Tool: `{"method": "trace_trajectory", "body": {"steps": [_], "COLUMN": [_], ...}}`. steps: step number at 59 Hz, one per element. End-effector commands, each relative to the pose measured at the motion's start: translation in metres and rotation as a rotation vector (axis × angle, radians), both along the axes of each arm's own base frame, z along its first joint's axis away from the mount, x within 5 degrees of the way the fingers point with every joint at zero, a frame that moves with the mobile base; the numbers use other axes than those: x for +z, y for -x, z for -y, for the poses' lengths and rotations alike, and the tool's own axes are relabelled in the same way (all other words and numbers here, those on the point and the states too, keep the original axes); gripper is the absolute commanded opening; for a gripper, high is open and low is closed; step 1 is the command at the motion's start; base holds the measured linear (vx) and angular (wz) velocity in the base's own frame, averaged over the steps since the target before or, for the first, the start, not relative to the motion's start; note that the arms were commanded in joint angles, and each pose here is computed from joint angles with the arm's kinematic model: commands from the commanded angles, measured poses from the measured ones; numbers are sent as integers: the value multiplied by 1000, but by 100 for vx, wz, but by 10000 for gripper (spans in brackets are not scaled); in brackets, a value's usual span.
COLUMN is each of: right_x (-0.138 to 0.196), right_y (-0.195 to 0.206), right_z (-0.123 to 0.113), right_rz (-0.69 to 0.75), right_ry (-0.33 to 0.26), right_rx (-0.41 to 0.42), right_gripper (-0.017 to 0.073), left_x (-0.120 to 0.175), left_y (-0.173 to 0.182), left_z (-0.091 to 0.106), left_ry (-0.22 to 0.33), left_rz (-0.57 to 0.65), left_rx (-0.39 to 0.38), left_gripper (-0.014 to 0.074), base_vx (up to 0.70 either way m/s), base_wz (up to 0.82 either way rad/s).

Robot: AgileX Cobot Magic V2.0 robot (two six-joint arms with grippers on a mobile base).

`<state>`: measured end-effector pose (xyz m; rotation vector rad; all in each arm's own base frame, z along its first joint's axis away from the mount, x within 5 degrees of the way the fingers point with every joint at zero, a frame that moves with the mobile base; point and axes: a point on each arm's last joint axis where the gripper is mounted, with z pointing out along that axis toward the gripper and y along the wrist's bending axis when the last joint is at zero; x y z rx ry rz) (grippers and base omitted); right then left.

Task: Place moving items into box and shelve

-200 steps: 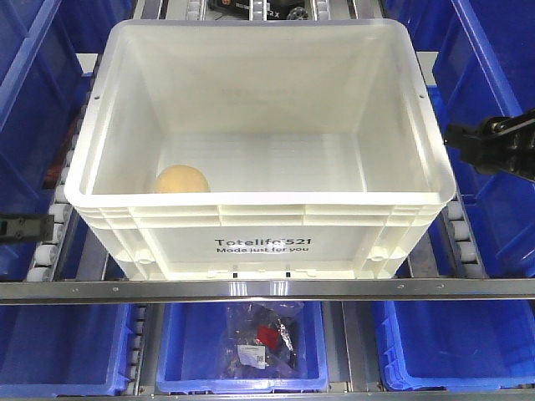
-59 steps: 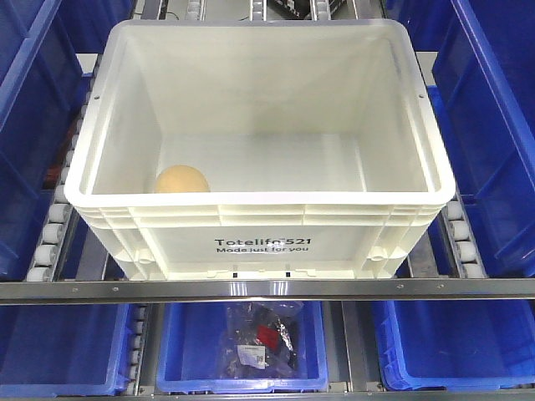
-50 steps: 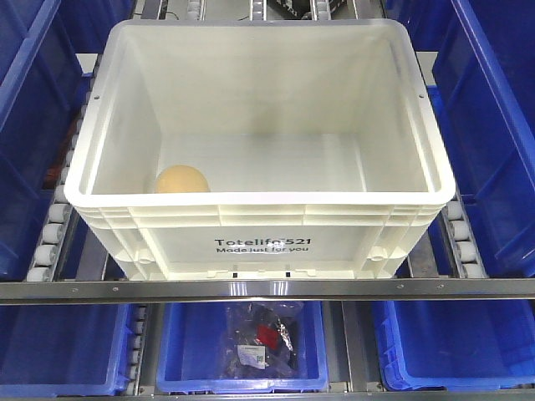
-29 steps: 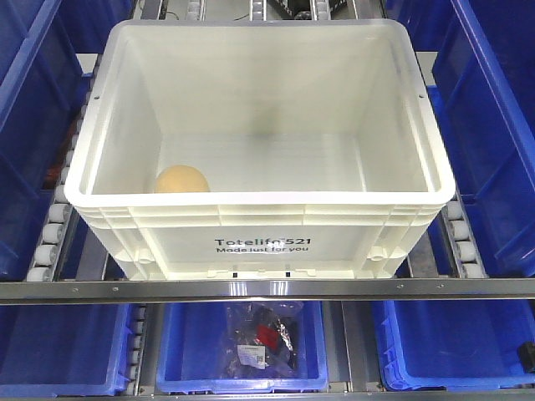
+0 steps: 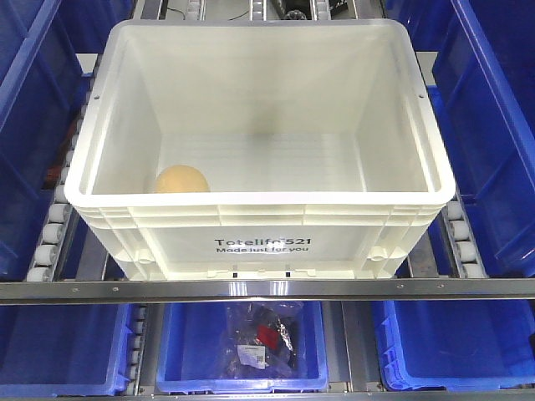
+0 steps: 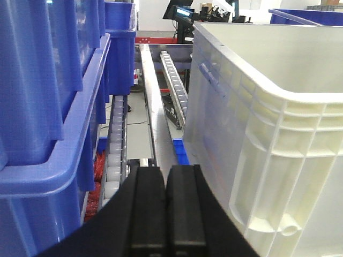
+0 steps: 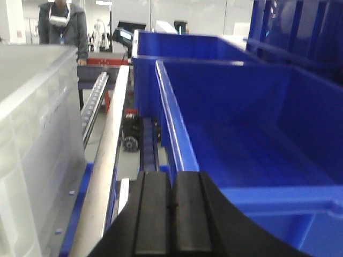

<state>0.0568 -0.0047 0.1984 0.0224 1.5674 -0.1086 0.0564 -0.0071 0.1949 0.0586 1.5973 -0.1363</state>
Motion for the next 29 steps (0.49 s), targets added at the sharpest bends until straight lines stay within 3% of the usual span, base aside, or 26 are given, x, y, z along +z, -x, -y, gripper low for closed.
{"method": "trace_trajectory", "body": {"steps": [1, 29], "right_x": [4, 3], "right_y": [1, 1], "right_z": [0, 0], "right_rz": [66, 53], "right_ry": [-3, 3], "right_rx": [-9, -9], "right_gripper": [-4, -4], "left_x": [2, 2], "left_y": [1, 1], "left_z": [0, 0], "left_ry": [27, 27], "left_rz": [75, 75], "left_rx": [1, 1], "left_gripper": [-7, -8], "base_vx": [0, 0], "base_wz": [0, 0]}}
